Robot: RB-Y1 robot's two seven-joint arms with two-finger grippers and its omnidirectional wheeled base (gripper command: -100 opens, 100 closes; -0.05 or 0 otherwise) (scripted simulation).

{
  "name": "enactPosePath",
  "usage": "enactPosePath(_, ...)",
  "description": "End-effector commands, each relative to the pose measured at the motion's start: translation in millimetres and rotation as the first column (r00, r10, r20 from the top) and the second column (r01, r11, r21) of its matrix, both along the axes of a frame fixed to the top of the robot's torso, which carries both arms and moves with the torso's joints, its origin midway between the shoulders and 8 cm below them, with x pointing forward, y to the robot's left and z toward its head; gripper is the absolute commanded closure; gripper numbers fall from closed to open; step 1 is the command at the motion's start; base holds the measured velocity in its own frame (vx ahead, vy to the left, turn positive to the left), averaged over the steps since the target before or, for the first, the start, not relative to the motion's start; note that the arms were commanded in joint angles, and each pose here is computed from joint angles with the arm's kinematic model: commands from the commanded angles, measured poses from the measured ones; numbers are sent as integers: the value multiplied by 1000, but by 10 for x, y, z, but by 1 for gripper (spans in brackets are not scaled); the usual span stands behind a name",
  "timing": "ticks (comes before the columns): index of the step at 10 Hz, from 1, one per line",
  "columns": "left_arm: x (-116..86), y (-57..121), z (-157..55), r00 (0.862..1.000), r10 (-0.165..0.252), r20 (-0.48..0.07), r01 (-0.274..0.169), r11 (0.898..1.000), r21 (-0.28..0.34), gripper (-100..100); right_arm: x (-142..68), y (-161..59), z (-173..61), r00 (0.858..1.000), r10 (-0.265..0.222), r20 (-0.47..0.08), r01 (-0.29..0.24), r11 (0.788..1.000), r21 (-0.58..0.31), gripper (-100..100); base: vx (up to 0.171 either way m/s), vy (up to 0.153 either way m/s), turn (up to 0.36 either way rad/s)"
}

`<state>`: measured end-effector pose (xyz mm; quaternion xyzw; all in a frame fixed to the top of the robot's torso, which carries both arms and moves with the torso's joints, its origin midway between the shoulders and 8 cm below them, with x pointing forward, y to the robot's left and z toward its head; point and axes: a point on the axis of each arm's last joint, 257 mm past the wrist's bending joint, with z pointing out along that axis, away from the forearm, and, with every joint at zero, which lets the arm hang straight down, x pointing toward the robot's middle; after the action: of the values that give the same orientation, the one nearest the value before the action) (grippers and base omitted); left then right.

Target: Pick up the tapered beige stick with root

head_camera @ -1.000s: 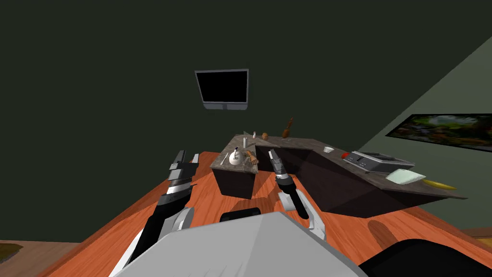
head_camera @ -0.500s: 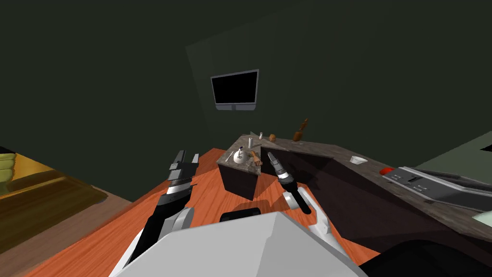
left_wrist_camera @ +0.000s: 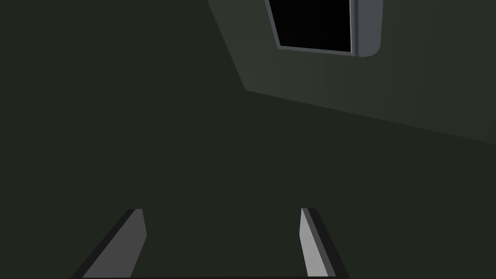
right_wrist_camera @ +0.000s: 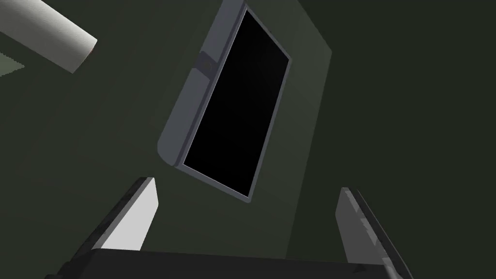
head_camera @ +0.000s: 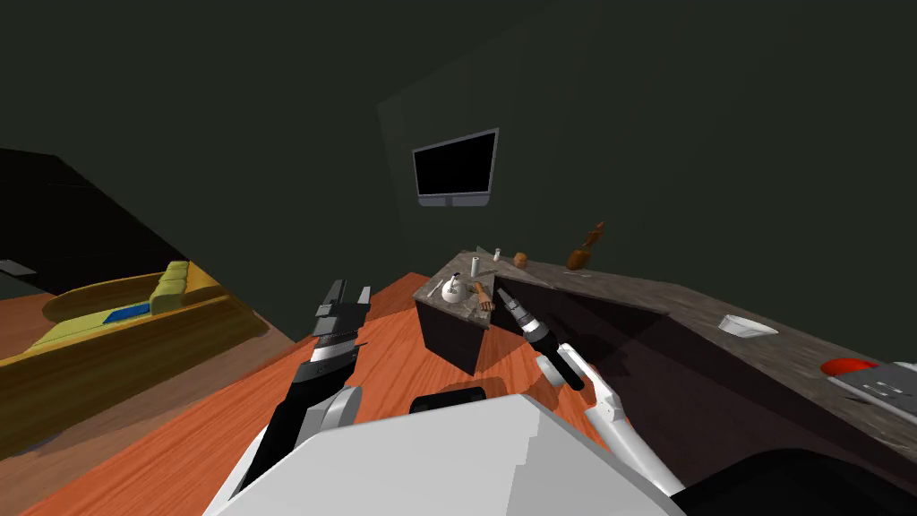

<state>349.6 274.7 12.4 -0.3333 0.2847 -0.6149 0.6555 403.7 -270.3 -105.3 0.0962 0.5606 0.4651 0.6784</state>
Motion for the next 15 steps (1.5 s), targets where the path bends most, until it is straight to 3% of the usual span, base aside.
enactPosePath(1, 0, 0, 0, 1000, 0, 0, 0, 1000, 0, 0, 32, -44, -92, 1000, 9, -26, -10, 999, -40, -100, -24, -73, 184)
enactPosePath(6, 0, 0, 0, 1000, 0, 0, 0, 1000, 0, 0, 141, -265, -505, 990, 36, -139, -63, 979, -195, -100, -28, -63, 297)
enactPosePath(9, 0, 1, -1, 1000, 0, 0, 0, 1000, 0, 0, 159, -407, -791, 974, 53, -222, -117, 951, -287, -100, -23, -30, 269)
enactPosePath(10, 0, 0, 0, 1000, 0, 0, 0, 1000, 0, 0, 159, -414, -789, 973, 53, -223, -118, 949, -291, -100, -18, -28, 184)
enactPosePath(12, 0, 0, -1, 1000, 0, 0, 0, 1000, 0, 0, 129, -524, -1060, 949, 71, -306, -183, 917, -355, -100, -18, -39, 356)
enactPosePath(13, 0, 0, 0, 1000, 0, 0, 0, 1000, 0, 0, 127, -575, -1080, 947, 65, -314, -187, 907, -376, -100, -18, -39, 250)
enactPosePath(14, 0, 1, -1, 1000, 0, 0, 0, 1000, 0, 0, 94, -652, -1227, 930, 68, -360, -223, 886, -408, -100, -9, -30, 345)
enactPosePath(15, 0, 1, -1, 1000, 0, 0, 0, 1000, 0, 0, 94, -668, -1221, 930, 67, -361, -225, 882, -414, -100, -4, -28, 176)
